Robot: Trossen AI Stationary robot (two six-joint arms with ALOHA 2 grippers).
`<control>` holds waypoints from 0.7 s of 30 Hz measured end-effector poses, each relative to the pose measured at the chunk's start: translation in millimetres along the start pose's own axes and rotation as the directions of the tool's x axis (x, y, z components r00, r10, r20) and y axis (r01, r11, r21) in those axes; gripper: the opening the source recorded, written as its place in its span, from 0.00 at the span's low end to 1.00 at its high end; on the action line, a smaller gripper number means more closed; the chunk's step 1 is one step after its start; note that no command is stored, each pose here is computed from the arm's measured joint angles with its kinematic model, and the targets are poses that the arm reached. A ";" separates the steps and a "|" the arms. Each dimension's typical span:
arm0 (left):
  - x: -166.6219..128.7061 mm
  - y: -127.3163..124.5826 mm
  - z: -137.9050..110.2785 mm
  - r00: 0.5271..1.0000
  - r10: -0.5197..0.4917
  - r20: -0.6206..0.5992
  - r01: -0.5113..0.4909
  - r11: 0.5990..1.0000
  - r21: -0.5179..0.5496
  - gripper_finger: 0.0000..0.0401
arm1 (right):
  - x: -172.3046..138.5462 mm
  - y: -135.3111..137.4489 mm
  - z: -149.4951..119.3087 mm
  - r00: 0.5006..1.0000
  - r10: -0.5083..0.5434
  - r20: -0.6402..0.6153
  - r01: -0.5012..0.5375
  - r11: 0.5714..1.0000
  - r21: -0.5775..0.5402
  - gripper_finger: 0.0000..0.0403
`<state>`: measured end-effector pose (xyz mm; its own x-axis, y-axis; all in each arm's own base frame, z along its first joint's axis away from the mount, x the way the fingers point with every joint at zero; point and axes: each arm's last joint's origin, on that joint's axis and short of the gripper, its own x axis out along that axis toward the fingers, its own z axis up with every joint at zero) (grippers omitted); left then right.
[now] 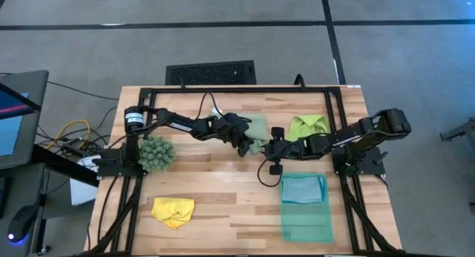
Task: Fold microfiber towels
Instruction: Fold the green microfiber cloth
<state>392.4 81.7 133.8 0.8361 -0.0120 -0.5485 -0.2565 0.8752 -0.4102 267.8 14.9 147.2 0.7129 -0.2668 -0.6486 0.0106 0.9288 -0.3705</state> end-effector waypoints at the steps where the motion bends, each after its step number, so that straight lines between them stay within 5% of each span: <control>1: -4.5 -5.3 4.3 1.000 -0.011 0.015 0.010 1.000 0.018 0.01 | -0.8 -0.7 -0.3 1.000 -0.015 -0.007 0.015 1.000 0.007 0.28; 5: -29.4 -32.8 23.2 0.995 -0.027 0.094 0.015 0.991 0.130 0.00 | -3.5 -1.8 -2.6 0.999 -0.025 -0.037 0.028 0.996 0.083 0.28; 10: -68.9 -80.5 46.6 0.948 0.001 0.319 -0.103 0.947 0.304 0.00 | -1.9 -8.4 -6.0 0.997 -0.042 -0.067 0.056 0.976 0.209 0.28; 16: -107.4 -140.8 41.3 0.896 0.006 0.444 -0.248 0.836 0.489 0.00 | -6.3 -30.0 -12.7 0.953 -0.244 -0.180 0.286 0.920 0.267 0.28; 21: -132.2 -175.3 27.4 0.803 0.188 0.565 -0.514 0.699 0.498 0.00 | -19.9 -36.7 -17.0 0.930 -0.282 -0.237 0.342 0.900 0.269 0.28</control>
<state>340.1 -56.9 298.2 0.8974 0.4284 -0.1059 -0.3675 0.8583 0.3580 241.4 -18.2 162.4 0.4939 -0.5711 -0.6557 0.4417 0.8143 -0.3766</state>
